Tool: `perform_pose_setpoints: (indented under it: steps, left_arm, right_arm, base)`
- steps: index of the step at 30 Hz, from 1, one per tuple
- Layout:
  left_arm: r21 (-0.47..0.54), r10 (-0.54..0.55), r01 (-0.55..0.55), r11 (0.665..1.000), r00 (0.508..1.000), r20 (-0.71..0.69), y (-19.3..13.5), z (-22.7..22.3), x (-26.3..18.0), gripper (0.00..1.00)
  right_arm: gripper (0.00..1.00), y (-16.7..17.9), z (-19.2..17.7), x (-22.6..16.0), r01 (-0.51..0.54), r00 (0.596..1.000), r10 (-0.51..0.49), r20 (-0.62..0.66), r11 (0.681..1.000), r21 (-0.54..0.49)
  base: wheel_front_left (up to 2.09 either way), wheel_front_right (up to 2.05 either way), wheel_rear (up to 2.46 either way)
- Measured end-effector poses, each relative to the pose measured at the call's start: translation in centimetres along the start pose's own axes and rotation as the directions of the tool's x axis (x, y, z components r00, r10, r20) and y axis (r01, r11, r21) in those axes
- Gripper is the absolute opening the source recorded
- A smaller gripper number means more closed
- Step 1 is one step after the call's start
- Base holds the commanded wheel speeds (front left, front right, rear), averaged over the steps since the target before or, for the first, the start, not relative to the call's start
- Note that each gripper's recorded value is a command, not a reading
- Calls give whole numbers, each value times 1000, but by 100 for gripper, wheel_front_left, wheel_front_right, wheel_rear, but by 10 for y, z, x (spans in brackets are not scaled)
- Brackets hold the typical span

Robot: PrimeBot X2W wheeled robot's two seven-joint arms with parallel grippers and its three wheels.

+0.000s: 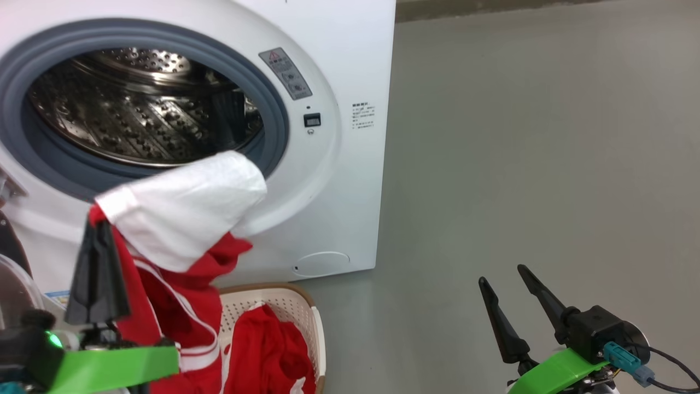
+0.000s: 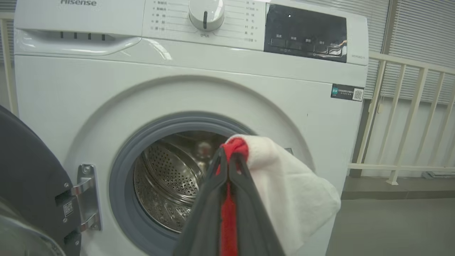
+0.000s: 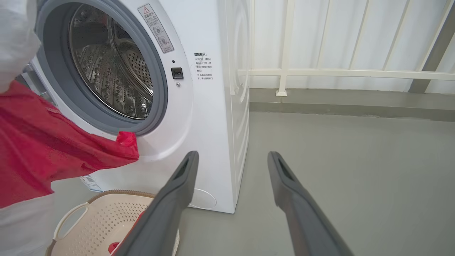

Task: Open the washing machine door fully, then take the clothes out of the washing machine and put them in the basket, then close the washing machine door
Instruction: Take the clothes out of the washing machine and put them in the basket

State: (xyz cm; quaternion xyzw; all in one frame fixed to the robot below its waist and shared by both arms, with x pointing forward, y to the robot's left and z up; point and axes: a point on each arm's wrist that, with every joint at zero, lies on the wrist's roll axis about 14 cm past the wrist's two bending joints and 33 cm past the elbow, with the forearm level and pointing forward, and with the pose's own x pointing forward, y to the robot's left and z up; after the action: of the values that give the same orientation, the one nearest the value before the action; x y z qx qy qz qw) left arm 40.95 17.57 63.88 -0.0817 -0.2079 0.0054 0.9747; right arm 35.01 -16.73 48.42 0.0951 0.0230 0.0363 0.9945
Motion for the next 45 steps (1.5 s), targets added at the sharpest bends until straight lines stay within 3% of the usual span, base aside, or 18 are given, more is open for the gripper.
perform_pose_setpoints:
  steps: [6,18,24,38,45]
  left_arm:
    - [-37,41,-48,998,982,-184,10,-69,-14,0]
    - [-75,45,-91,993,877,-478,14,-194,-36,0]
    - [-71,41,-109,991,782,-622,17,-257,-58,0]
    - [-36,60,-186,982,484,-873,25,-365,-138,0]
    - [-45,52,-215,976,424,-904,20,-380,-152,0]
  right_arm:
    - [100,-4,-7,5,13,1000,-13,-22,1000,1]
    - [100,-18,-18,37,38,998,-39,-43,999,-8]
    - [100,-24,-28,56,43,997,-44,-62,999,-16]
    - [100,-38,-69,85,58,989,-62,-136,998,-31]
    - [100,-35,-78,92,45,987,-48,-152,999,-28]
  base:
    - [0,0,0]
    - [0,0,0]
    - [0,0,0]
    - [0,0,0]
    - [0,0,0]
